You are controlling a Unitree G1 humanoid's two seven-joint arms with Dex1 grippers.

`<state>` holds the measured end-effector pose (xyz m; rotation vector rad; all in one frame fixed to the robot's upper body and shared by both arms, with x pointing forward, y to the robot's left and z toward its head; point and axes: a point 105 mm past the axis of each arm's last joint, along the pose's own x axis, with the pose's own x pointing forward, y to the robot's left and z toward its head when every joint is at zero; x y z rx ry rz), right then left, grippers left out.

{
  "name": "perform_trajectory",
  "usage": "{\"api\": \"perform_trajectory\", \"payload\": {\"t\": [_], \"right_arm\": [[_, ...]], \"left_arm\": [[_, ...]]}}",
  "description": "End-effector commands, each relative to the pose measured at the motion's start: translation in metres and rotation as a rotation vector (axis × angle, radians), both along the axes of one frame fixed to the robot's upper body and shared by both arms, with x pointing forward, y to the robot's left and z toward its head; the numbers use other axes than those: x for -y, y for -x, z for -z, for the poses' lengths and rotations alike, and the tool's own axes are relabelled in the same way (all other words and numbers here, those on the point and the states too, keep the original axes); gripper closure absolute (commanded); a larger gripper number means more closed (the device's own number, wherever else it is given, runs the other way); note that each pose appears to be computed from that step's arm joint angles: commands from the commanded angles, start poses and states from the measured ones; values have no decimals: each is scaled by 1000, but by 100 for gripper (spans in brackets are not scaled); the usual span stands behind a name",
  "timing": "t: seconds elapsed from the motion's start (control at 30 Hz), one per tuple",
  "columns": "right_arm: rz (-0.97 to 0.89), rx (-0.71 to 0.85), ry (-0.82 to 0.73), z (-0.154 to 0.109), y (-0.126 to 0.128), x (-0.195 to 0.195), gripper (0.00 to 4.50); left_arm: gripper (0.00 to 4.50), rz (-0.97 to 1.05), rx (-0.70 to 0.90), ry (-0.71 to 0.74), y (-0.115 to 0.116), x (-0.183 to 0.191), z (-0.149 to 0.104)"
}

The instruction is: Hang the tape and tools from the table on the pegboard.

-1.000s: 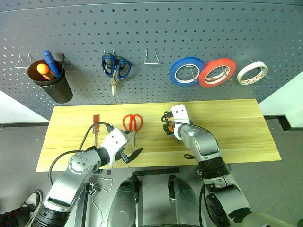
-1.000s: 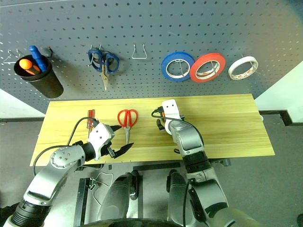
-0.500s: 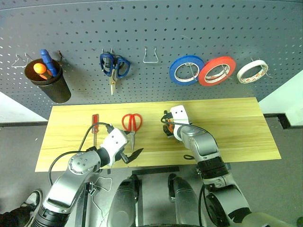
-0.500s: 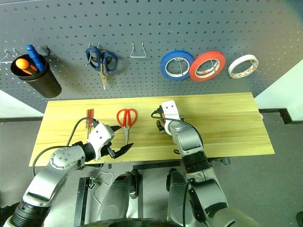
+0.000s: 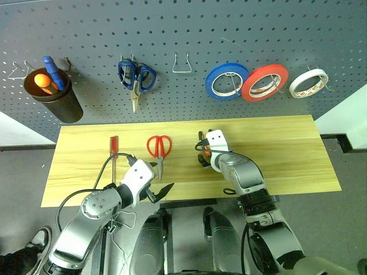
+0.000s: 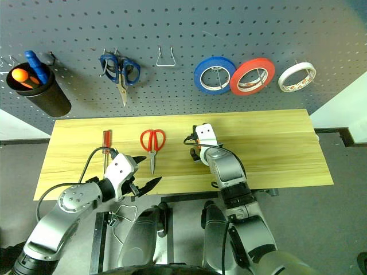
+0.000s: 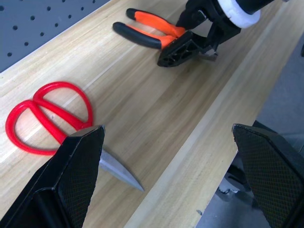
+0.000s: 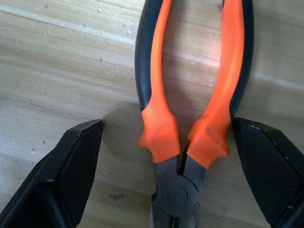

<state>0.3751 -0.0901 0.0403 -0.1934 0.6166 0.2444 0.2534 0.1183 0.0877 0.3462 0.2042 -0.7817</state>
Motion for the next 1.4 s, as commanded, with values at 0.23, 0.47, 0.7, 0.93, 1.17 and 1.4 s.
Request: {"api": "perform_trajectory", "payload": {"t": [0.23, 0.47, 0.7, 0.93, 1.17, 1.4], "right_arm": [[-53, 30, 7, -5, -4, -11, 4], [-65, 30, 17, -3, -6, -11, 4], [-47, 87, -10, -13, -13, -9, 4], [-23, 43, -42, -6, -12, -7, 123], [-31, 44, -39, -5, -11, -9, 199], [-143, 124, -96, -22, -7, -20, 199]], "left_arm": [[0, -18, 37, 19, 4, 1, -10], [0, -30, 40, 21, 4, 1, -10], [0, -35, 40, 23, 4, 1, -10], [0, -38, 41, 21, 4, 2, -10], [0, -40, 43, 24, 3, 1, -11], [0, -36, 52, 20, -1, 0, -11]]}}
